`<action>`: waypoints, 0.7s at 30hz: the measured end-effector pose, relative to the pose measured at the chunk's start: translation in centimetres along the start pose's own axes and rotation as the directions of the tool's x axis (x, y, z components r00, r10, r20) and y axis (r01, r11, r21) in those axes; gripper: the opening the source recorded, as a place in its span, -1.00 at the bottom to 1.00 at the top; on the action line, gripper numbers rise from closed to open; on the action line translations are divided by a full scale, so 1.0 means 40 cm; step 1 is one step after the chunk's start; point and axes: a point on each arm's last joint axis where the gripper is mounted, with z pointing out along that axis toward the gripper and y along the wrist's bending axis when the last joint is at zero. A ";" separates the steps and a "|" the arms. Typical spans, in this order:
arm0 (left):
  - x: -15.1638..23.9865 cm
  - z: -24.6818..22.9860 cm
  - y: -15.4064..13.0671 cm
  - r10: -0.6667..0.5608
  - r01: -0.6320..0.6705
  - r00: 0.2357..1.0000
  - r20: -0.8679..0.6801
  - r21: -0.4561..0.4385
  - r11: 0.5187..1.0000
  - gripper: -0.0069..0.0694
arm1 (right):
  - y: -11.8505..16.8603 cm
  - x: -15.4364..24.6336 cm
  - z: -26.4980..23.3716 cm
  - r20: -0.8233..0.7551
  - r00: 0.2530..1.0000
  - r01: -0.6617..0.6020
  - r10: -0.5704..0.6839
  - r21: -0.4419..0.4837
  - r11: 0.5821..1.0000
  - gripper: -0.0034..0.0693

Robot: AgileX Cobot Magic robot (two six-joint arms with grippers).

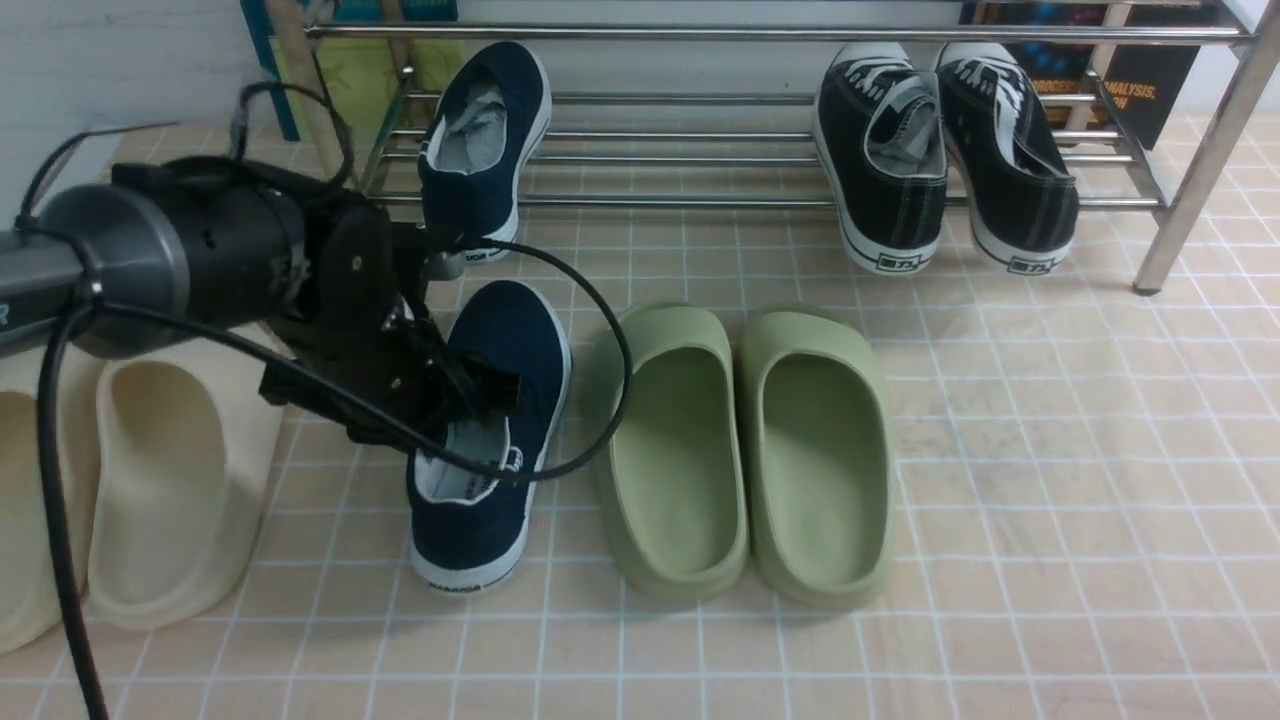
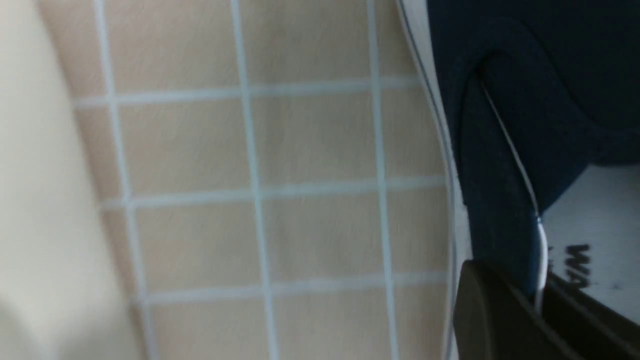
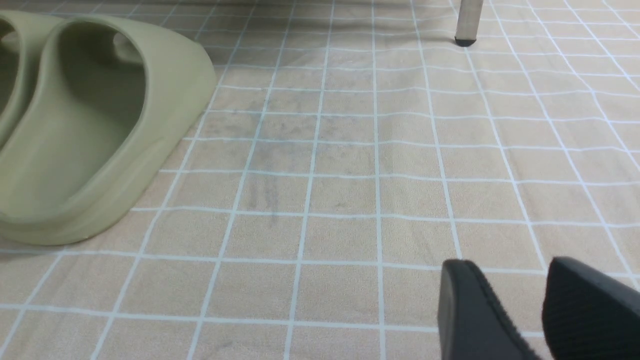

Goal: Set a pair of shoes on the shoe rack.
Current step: Use the left arm to grab the shoe closest to it, then use the left arm to put a shoe into the shoe rack

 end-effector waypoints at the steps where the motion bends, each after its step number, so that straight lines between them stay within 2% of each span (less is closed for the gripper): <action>1: -0.001 -0.014 0.001 0.004 -0.004 1.000 -0.002 0.000 1.000 -0.73 | 0.000 0.000 0.000 0.000 1.000 0.000 0.000 0.000 1.000 -0.25; 7: -0.032 -0.140 -0.011 0.027 -0.031 0.998 0.052 0.070 0.997 -0.73 | 0.000 0.000 0.000 0.000 1.000 0.000 0.000 0.000 1.000 -0.25; 11: -0.083 -0.179 -0.039 -0.001 -0.027 0.988 0.156 0.178 0.984 -0.73 | 0.000 0.000 0.000 0.000 1.000 0.000 0.000 0.000 1.000 -0.25; 15: -0.149 -0.179 -0.061 -0.023 -0.038 0.967 0.254 0.233 0.972 -0.73 | 0.000 0.000 0.000 0.000 1.000 0.000 0.000 0.000 1.000 -0.25; 21: -0.254 -0.102 -0.087 -0.057 -0.028 0.943 0.327 0.251 0.968 -0.73 | 0.000 0.000 0.000 0.000 1.000 0.000 0.000 0.000 1.000 -0.25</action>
